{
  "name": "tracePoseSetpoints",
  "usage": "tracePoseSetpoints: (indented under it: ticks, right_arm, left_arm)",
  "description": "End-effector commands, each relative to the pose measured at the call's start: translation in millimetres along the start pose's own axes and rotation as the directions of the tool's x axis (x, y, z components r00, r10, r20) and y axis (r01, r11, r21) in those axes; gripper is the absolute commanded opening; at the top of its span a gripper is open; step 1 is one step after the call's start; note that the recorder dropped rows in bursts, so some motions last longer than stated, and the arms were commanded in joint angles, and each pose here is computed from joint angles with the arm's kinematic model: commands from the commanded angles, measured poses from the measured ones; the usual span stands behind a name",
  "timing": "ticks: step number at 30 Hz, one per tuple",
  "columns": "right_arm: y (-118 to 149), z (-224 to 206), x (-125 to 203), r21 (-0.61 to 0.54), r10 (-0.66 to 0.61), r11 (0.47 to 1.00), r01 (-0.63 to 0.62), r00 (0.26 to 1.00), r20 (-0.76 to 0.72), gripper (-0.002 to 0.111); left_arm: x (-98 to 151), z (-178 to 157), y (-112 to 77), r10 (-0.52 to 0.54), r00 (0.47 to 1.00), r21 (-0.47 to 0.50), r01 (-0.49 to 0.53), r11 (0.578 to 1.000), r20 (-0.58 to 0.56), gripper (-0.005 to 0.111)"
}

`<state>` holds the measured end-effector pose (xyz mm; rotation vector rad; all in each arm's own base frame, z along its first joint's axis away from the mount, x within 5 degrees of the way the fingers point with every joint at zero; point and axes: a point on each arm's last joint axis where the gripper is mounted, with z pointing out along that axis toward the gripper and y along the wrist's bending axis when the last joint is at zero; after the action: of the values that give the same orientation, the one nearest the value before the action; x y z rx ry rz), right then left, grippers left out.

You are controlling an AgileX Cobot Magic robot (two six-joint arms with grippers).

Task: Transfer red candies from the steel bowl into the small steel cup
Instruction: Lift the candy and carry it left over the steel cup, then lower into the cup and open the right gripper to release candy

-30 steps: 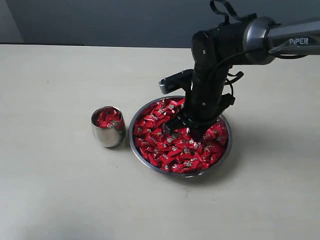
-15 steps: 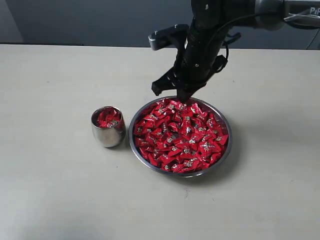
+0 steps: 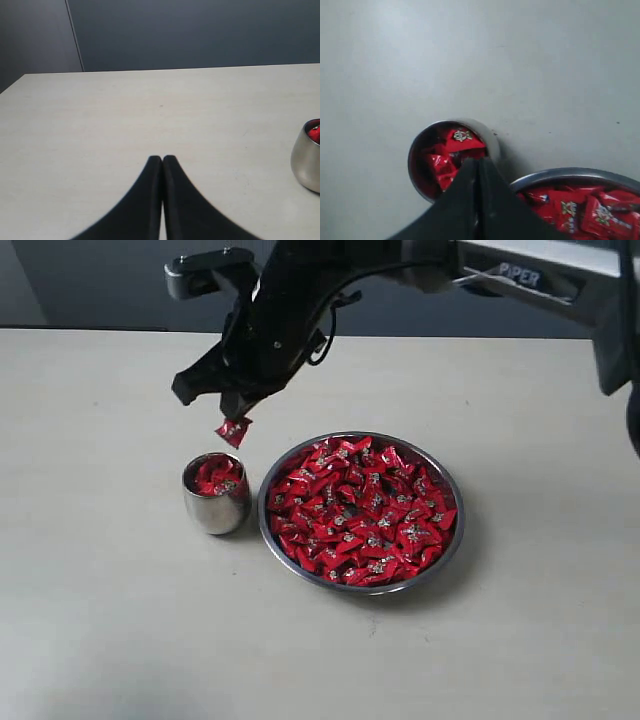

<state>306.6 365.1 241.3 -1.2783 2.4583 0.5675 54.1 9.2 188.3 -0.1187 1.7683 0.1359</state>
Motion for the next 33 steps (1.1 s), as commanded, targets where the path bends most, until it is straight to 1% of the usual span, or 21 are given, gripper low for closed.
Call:
tracePoseSetpoints:
  ticks: [1,11,18,33]
  right_arm:
    - [10.3,13.0,-2.6,-0.013,-0.032,0.999,0.032,0.999,-0.014,-0.001]
    - [28.4,22.6,-2.3,-0.031,-0.064,0.998,0.063,0.998,-0.018,-0.001]
    - [24.3,40.7,2.4,-0.034,-0.054,0.998,0.052,0.997,-0.051,-0.001]
    - [21.1,43.6,-0.4,-0.005,-0.065,0.998,0.065,0.998,-0.018,-0.001]
  left_arm:
    - [0.9,0.0,-0.1,-0.001,1.000,0.002,0.001,1.000,0.002,0.000]
    - [0.9,0.0,-0.1,-0.001,1.000,0.002,0.001,1.000,0.002,0.000]
    - [0.9,0.0,-0.1,-0.001,1.000,0.002,0.001,1.000,0.002,0.000]
    - [0.9,0.0,-0.1,-0.001,1.000,0.002,0.001,1.000,0.002,0.000]
